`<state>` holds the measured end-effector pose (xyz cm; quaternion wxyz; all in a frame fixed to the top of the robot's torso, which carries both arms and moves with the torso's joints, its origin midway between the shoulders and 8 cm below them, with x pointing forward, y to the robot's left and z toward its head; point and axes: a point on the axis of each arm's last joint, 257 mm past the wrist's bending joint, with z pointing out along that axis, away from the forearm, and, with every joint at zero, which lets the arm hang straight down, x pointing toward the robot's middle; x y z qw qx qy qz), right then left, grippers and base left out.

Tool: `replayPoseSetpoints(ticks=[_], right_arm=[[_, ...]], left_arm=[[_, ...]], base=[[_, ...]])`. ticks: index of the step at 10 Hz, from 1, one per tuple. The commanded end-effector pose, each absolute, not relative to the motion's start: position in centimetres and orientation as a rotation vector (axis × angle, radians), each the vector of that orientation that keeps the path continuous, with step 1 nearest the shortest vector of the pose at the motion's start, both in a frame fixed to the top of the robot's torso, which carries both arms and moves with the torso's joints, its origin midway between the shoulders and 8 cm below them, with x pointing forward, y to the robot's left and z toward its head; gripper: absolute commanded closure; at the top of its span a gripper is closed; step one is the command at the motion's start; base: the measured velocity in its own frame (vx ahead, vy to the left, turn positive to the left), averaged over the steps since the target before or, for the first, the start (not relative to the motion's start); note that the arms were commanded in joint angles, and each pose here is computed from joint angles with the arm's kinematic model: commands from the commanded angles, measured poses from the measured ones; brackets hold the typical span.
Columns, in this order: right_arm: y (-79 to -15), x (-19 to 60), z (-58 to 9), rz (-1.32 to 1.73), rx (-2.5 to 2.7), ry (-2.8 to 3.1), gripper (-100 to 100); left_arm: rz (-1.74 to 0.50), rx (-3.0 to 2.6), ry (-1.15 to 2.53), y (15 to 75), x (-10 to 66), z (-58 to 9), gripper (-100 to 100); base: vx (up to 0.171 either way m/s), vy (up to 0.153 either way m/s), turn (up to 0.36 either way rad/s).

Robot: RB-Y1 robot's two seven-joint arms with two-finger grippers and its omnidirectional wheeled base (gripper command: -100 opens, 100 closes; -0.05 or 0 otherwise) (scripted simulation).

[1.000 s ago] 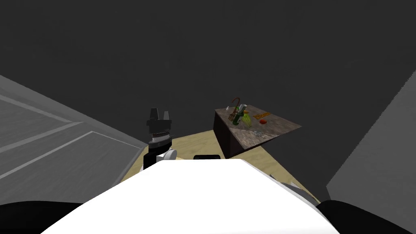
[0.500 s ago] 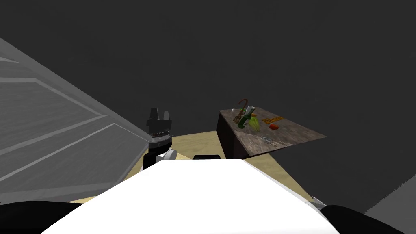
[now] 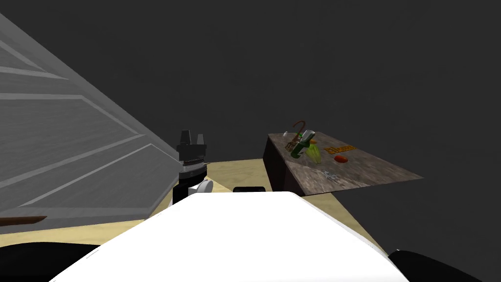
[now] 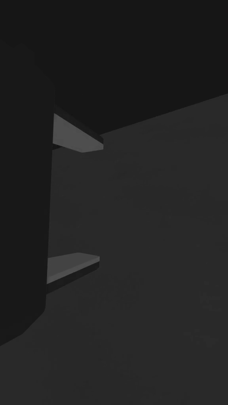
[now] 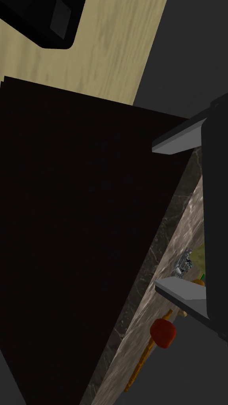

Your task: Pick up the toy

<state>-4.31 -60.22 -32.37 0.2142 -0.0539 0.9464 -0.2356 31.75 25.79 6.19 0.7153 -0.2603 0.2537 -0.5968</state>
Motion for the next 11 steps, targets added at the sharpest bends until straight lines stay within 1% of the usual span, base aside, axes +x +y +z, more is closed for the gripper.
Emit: replayPoseSetpoints(ticks=[1, 6, 11], right_arm=[[-61.0, -5.0, -32.0, -0.696, -0.223, 2.642, -100], [-63.9, -7.0, -30.5, -0.837, -0.556, 2.696, -100], [-65.2, -7.2, -29.8, -0.902, -0.831, 2.685, -100]], left_arm=[[-1.322, -0.577, 0.562, 25.8, 31.8, 6.2, 0], [-1.322, -0.577, 0.562, 25.8, 31.8, 6.2, 0], [-1.322, -0.577, 0.562, 25.8, 31.8, 6.2, 0]], base=[[0.035, -0.028, 0.096], [0.038, -0.030, 0.140], [0.039, -0.040, 0.110]])
